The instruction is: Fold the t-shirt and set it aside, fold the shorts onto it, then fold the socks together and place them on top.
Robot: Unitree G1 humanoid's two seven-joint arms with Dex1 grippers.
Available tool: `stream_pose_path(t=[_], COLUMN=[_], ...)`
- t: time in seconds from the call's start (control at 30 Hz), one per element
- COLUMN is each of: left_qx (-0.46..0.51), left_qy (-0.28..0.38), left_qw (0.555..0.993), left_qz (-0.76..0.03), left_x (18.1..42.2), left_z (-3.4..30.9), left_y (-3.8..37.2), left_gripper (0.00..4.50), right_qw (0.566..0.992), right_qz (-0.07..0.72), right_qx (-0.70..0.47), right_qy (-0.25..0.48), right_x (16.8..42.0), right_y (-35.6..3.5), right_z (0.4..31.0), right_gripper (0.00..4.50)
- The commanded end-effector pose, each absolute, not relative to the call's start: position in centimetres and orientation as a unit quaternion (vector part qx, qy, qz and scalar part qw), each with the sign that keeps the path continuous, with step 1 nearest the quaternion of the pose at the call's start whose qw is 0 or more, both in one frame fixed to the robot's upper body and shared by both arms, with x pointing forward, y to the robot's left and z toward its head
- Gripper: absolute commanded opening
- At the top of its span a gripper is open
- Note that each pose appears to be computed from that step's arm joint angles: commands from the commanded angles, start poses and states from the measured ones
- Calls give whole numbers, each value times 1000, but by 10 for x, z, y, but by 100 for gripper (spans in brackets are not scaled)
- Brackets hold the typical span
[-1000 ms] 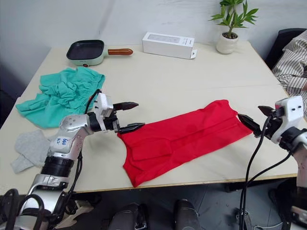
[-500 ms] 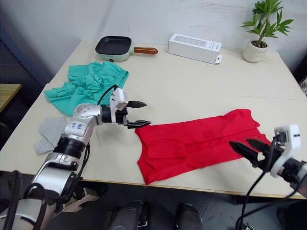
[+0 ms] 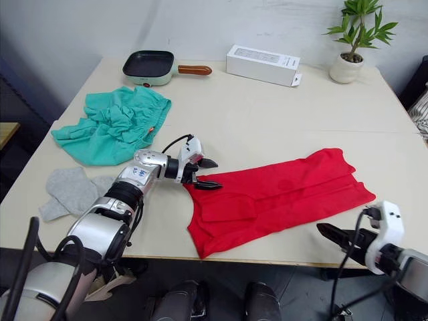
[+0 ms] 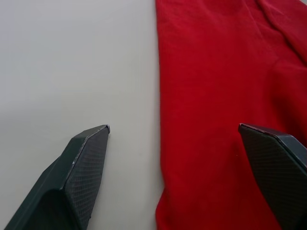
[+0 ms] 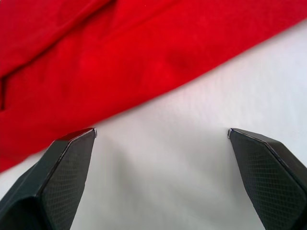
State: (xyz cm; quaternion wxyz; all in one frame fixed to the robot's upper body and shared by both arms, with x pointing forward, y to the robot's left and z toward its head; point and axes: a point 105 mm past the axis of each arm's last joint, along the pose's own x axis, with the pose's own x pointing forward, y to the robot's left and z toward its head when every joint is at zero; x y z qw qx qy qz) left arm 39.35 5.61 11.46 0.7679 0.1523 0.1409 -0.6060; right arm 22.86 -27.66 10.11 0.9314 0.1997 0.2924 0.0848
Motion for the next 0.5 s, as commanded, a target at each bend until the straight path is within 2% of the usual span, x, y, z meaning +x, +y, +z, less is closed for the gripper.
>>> stream_pose_path(t=[0.03, 0.1, 0.4, 0.5], left_qx=[163, 169, 150, 149], left_qy=[150, 154, 157, 150], left_qw=[765, 764, 769, 780], left_qz=[-604, -603, -601, -589], left_x=[395, 394, 389, 388], left_z=[113, 110, 103, 103], left_y=[51, 51, 55, 62], left_gripper=[412, 373, 87, 1], right_qw=[929, 929, 935, 941], right_qz=[98, 103, 118, 128], right_qx=[202, 200, 183, 169], right_qy=[294, 292, 278, 264], right_x=[241, 247, 268, 278], right_y=[-264, -259, -248, -247], right_z=[92, 88, 82, 87], right_gripper=[431, 394, 87, 0])
